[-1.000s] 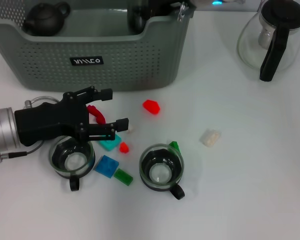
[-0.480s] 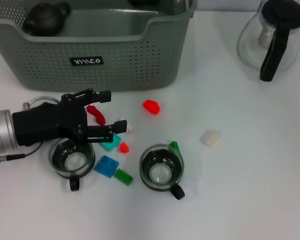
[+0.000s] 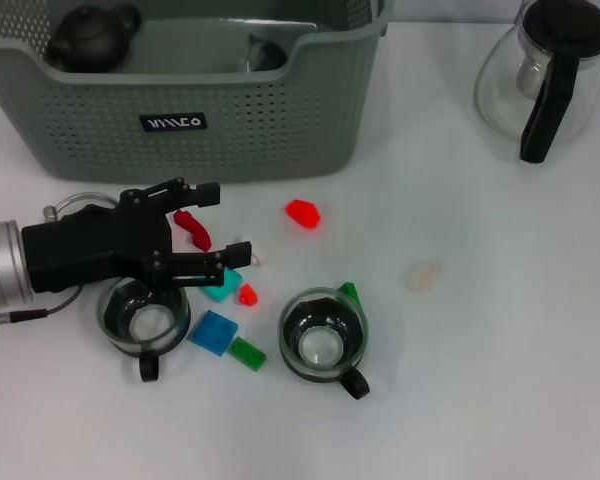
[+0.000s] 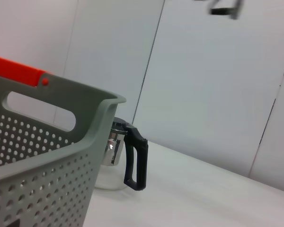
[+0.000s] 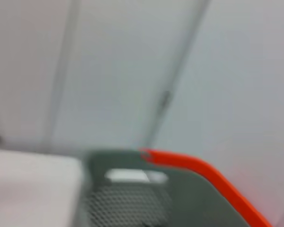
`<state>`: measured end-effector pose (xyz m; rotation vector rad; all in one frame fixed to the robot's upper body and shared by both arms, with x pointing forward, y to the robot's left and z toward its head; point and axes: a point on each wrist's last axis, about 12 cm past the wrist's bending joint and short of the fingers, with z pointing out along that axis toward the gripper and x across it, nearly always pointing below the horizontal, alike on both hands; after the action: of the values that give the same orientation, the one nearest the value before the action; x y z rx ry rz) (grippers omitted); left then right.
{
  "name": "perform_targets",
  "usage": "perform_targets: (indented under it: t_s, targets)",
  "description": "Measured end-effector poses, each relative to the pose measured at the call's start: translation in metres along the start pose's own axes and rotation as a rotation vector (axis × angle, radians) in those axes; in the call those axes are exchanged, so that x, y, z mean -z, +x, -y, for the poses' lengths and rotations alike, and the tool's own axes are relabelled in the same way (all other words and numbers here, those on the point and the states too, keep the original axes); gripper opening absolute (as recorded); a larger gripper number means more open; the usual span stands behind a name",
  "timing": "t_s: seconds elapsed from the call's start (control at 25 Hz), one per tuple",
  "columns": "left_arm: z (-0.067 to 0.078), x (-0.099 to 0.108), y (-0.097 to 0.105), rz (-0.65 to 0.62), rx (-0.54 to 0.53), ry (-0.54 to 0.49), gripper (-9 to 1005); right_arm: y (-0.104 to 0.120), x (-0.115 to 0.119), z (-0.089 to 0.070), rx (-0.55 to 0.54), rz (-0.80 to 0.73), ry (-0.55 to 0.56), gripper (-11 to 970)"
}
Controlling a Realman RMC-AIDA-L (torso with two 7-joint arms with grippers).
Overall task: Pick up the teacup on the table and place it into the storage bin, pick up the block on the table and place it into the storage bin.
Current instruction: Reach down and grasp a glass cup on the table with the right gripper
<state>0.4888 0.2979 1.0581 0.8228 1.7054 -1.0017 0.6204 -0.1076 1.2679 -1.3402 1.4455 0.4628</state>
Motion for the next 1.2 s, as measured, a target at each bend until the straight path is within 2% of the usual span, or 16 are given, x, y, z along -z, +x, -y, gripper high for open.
perform_targets:
  t_s: [0.16,0.32,0.52,0.84,1.2]
  targets:
    - [0.002,0.001,0.001,-0.008,-0.006,0.01,948,0.005,0.03,-0.022,-0.066,0.076,-0.141,658]
    - [0.002,0.006,0.003,-0.019,-0.009,0.009,948,0.02,0.057,-0.035,-0.133,0.08,-0.277,657]
    - [0.003,0.013,0.004,-0.014,-0.006,0.008,948,0.041,0.073,-0.047,-0.209,0.047,-0.359,654]
    - [0.003,0.015,0.005,-0.012,-0.003,-0.002,948,0.063,0.073,-0.065,-0.269,-0.007,-0.412,653]
    - [0.005,0.017,0.007,-0.009,0.004,-0.007,948,0.067,0.064,-0.074,-0.238,-0.051,-0.458,654]
